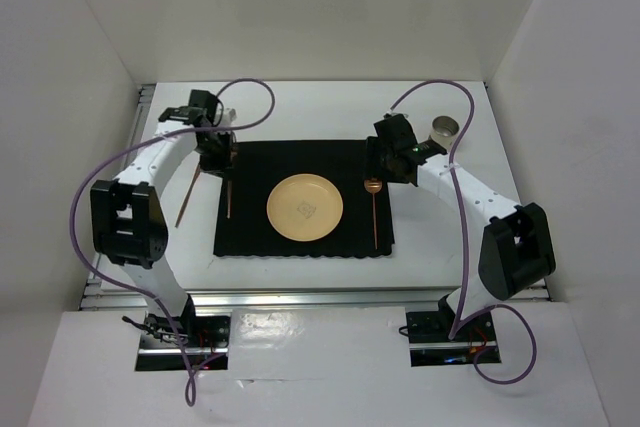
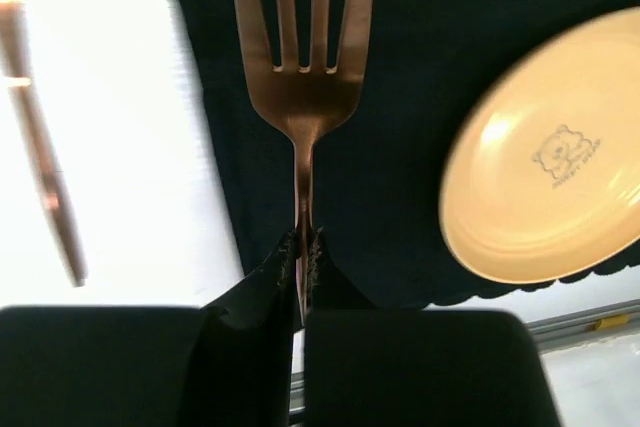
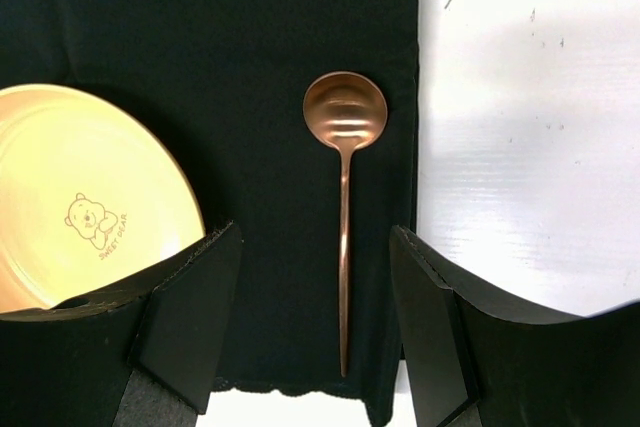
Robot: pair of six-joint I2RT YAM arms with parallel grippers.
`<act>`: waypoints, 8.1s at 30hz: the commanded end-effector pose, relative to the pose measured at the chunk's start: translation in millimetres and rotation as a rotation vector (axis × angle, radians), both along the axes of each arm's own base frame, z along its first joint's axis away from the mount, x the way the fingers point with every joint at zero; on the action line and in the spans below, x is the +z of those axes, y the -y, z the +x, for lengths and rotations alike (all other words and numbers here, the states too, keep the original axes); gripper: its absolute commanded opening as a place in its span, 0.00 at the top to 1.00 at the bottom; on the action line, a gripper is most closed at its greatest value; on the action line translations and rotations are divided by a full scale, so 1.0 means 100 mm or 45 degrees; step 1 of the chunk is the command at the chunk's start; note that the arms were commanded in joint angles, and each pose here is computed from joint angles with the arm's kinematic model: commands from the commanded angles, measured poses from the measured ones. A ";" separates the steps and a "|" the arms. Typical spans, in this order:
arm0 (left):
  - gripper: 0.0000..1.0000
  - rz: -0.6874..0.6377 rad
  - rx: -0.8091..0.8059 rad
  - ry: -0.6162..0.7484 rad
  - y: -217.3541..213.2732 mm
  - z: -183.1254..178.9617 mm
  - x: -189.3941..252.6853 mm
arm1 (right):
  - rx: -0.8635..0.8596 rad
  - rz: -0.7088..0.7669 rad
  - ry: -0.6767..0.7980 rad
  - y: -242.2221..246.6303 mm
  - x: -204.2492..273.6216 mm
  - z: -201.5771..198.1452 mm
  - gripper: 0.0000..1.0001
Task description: Set the dinner table for one person
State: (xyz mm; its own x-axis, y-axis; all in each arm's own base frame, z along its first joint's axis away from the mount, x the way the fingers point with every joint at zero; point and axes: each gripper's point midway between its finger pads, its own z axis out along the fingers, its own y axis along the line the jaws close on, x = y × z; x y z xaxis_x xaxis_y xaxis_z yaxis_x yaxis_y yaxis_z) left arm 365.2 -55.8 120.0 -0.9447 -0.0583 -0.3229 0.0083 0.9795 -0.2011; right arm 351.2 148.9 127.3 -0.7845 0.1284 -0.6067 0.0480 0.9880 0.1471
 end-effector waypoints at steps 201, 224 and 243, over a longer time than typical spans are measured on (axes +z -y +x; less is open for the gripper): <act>0.36 -0.096 0.005 0.255 -0.65 -0.16 0.67 | 0.202 -0.219 -0.312 -0.45 -0.91 -1.07 1.00; 0.36 -0.078 0.000 0.258 -0.68 -0.13 0.65 | 0.132 -0.090 -0.471 -0.58 -1.12 -0.96 0.93; 0.36 -0.064 0.013 0.196 -0.71 -0.13 0.51 | 0.082 -0.003 -0.376 -0.47 -0.79 -0.65 0.70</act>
State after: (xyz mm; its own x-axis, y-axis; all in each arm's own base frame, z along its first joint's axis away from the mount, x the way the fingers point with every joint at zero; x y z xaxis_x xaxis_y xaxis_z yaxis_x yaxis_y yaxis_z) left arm 349.3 13.0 170.2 -0.8872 -0.0987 -0.4508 0.0227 0.9663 -0.2563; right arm 267.0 191.0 33.4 -0.9509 0.0598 -0.3037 0.0332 0.9952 0.0922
